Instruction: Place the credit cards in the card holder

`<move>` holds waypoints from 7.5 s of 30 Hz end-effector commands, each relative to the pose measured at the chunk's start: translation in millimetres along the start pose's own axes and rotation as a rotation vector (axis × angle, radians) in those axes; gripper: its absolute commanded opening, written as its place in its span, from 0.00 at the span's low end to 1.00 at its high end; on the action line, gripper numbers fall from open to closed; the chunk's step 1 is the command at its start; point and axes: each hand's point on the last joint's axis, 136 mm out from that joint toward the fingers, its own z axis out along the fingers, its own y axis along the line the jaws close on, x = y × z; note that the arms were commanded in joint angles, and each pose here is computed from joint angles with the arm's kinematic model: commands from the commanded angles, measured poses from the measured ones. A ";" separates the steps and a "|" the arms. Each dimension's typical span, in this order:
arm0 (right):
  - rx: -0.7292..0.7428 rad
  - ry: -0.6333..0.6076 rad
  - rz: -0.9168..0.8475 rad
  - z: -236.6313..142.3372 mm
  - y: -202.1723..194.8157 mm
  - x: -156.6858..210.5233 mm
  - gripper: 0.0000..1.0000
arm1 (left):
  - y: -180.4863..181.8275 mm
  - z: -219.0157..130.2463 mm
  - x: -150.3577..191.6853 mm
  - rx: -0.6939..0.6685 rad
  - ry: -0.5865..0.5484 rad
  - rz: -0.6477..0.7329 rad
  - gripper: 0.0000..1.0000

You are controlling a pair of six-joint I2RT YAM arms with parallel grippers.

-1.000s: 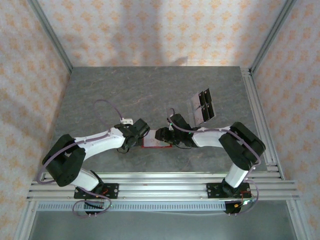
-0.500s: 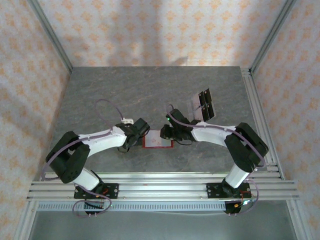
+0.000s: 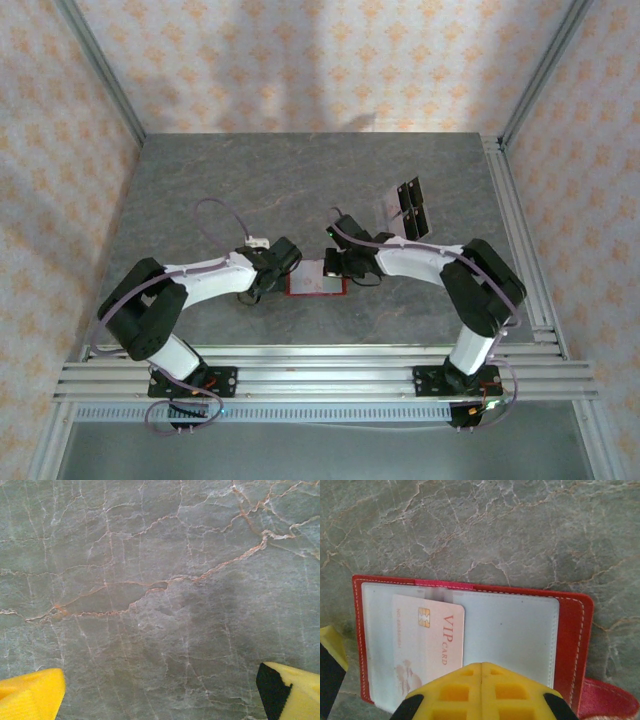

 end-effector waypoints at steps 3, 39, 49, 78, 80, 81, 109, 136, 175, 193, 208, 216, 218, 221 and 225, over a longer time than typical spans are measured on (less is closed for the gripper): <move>0.010 0.024 -0.016 6.8 2.2 0.5 0.00 | -3.8 2.1 -5.2 0.000 -0.007 -0.004 1.00; -0.087 0.091 -0.049 24.3 48.1 6.0 0.00 | -10.7 6.0 -1.1 0.029 0.004 -0.009 1.00; -0.047 0.022 -0.065 4.3 40.5 -1.8 0.00 | -10.5 6.6 2.0 0.027 0.009 -0.008 1.00; -0.016 0.113 -0.052 24.9 20.3 24.2 0.00 | -10.2 9.9 5.5 0.028 0.013 -0.007 1.00; -0.027 0.120 -0.050 25.8 23.3 24.5 0.00 | -10.8 9.9 5.2 0.030 0.012 -0.008 1.00; -0.032 0.122 -0.049 25.8 24.3 24.2 0.00 | -10.8 9.8 5.0 0.030 0.011 -0.007 1.00; 0.058 0.109 -0.082 18.1 3.0 26.6 0.00 | -9.8 11.6 8.5 0.027 0.018 -0.009 1.00; -0.020 0.064 -0.078 -10.1 15.2 -0.5 0.00 | -14.2 8.8 1.3 0.031 0.009 -0.006 1.00; -0.054 0.139 -0.099 31.8 45.3 9.6 0.00 | -16.6 16.7 8.9 0.036 0.027 0.003 1.00; 0.010 0.068 -0.093 -2.4 14.9 2.2 0.00 | -9.3 2.0 -1.6 0.028 -0.001 -0.008 1.00; 0.050 0.090 -0.025 12.9 -30.2 12.5 0.00 | -24.5 -37.4 -37.1 0.097 -0.064 0.008 1.00; 0.050 0.094 -0.021 16.6 -33.5 16.3 0.00 | -64.8 -45.3 -45.7 0.139 -0.076 0.065 1.00; 0.049 0.096 -0.019 17.3 -34.4 17.3 0.00 | -73.8 -43.9 -45.4 0.146 -0.072 0.072 1.00; 0.052 0.097 -0.018 18.3 -35.9 18.9 0.00 | -84.0 -39.6 -42.9 0.165 -0.058 0.066 0.99; 0.053 0.097 -0.012 19.3 -37.2 19.3 0.00 | -90.4 -33.5 -39.2 0.174 -0.043 0.055 0.99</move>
